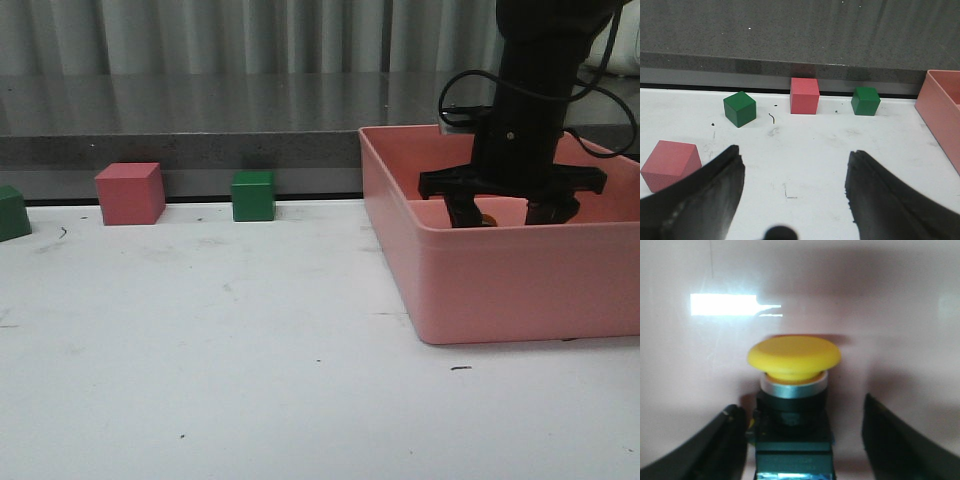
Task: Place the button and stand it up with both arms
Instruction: 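Lower the right gripper into the pink bin over the yellow button, then close the right gripper on the button base and lift it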
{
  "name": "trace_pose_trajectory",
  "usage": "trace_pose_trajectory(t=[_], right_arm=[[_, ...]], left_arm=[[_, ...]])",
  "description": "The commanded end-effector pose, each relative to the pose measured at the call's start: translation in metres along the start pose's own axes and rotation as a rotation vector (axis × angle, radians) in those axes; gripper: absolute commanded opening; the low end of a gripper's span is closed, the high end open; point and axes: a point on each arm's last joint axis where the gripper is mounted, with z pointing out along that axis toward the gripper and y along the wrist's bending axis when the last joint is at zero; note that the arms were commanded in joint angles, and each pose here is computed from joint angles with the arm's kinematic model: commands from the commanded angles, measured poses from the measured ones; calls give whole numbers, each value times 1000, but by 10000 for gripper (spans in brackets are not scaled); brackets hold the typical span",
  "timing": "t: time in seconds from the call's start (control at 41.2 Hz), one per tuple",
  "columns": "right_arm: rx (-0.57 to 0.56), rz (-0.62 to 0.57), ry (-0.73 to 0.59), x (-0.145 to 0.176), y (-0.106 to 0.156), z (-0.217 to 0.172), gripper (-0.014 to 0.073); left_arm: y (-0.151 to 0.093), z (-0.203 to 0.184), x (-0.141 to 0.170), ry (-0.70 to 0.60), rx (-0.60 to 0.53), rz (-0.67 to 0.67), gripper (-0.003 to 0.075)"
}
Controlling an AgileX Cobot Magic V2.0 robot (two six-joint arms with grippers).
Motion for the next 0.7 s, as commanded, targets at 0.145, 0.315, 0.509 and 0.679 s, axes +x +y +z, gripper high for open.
trace_pose_trajectory(t=[0.145,0.315,0.509,0.679], right_arm=[[-10,3,-87,-10,-1,-39,300],[-15,10,-78,-12,-1,-67,300],[-50,-24,-139,-11,17,-119,300],[-113,-119,-231,2,58,-158,300]], left_arm=[[-2,-3,-17,-101,18,-16,437],[-2,-3,-17,-101,18,-16,437],[-2,-3,-17,-101,18,-16,437],[-2,-3,-17,-101,18,-16,437]])
